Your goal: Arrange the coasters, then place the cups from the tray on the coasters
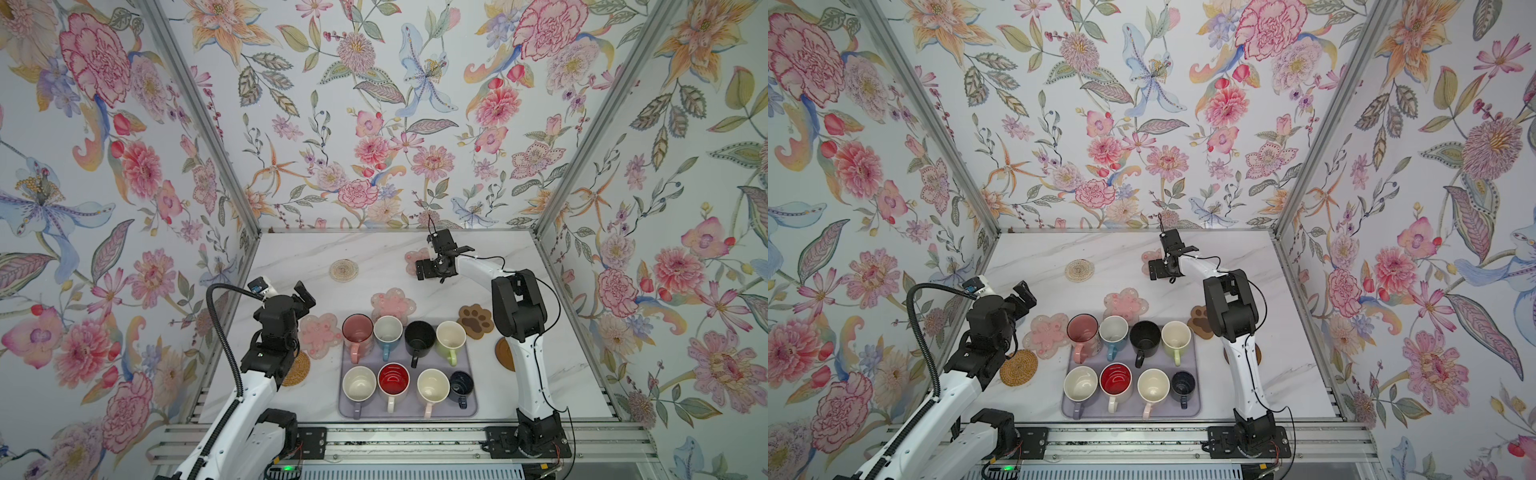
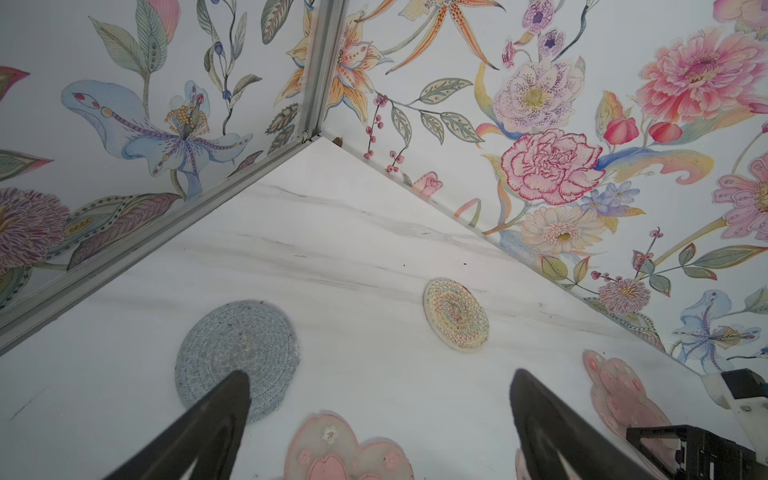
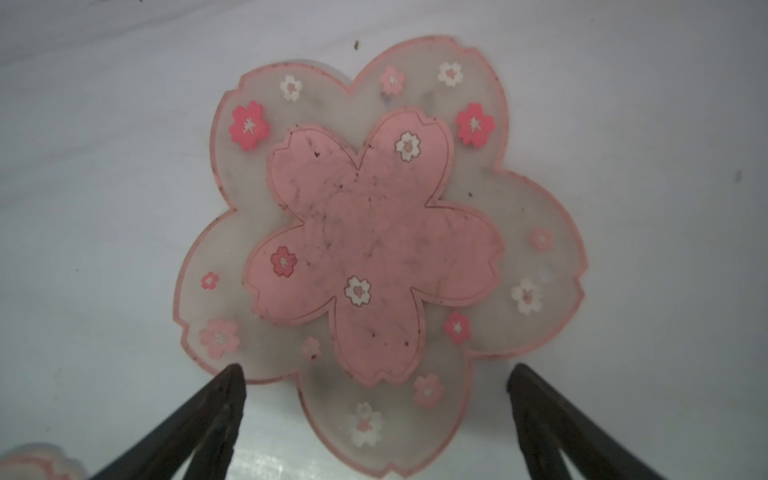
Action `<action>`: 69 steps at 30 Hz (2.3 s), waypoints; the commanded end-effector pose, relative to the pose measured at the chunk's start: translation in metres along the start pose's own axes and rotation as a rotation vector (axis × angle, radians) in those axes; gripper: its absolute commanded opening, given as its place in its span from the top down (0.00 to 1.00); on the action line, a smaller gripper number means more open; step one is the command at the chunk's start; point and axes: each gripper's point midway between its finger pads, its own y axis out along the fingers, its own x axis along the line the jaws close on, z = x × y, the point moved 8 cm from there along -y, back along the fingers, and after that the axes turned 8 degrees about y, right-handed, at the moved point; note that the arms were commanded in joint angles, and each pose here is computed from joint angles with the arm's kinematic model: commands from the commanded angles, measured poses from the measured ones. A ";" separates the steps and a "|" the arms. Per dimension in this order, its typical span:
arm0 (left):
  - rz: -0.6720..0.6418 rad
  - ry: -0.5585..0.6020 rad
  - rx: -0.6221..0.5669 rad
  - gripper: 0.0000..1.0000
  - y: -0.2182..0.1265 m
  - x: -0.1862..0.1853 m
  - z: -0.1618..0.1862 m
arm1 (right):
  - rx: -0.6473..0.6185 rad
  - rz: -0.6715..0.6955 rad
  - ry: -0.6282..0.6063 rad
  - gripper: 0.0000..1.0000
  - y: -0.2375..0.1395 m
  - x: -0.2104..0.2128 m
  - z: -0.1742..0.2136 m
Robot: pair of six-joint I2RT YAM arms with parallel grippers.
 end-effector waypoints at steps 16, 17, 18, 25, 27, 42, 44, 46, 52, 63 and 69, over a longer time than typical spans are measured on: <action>0.004 0.040 0.027 0.01 0.003 -0.003 -0.006 | -0.133 0.034 -0.125 0.01 -0.116 0.021 0.035; 0.003 0.042 0.029 0.01 0.003 -0.003 -0.005 | -0.125 0.037 -0.144 0.01 -0.113 0.026 0.036; 0.005 0.040 0.029 0.01 0.003 -0.003 -0.005 | -0.111 0.036 -0.165 0.01 -0.109 0.032 0.037; 0.058 0.036 0.005 0.01 -0.002 -0.007 -0.010 | -0.053 0.039 -0.307 0.01 -0.082 0.077 0.044; 0.113 0.026 -0.011 0.01 -0.005 -0.013 -0.015 | -0.028 0.040 -0.330 0.01 -0.077 0.087 0.045; 0.294 0.043 -0.045 0.01 -0.015 -0.029 -0.025 | 0.018 0.084 -0.410 0.01 -0.048 0.100 0.048; 0.284 0.047 -0.048 0.01 -0.016 -0.028 -0.026 | 0.024 0.098 -0.416 0.01 -0.044 0.099 0.048; 0.283 0.053 -0.050 0.01 -0.017 -0.028 -0.027 | 0.029 0.101 -0.419 0.01 -0.042 0.098 0.049; 0.276 0.052 -0.062 0.01 -0.019 -0.026 -0.029 | 0.044 0.118 -0.419 0.01 -0.034 0.097 0.053; 0.271 0.046 -0.083 0.01 -0.027 -0.023 -0.032 | 0.046 0.163 -0.417 0.01 -0.019 0.096 0.052; 0.256 0.042 -0.086 0.01 -0.028 -0.021 -0.031 | 0.042 0.171 -0.412 0.01 -0.010 0.098 0.050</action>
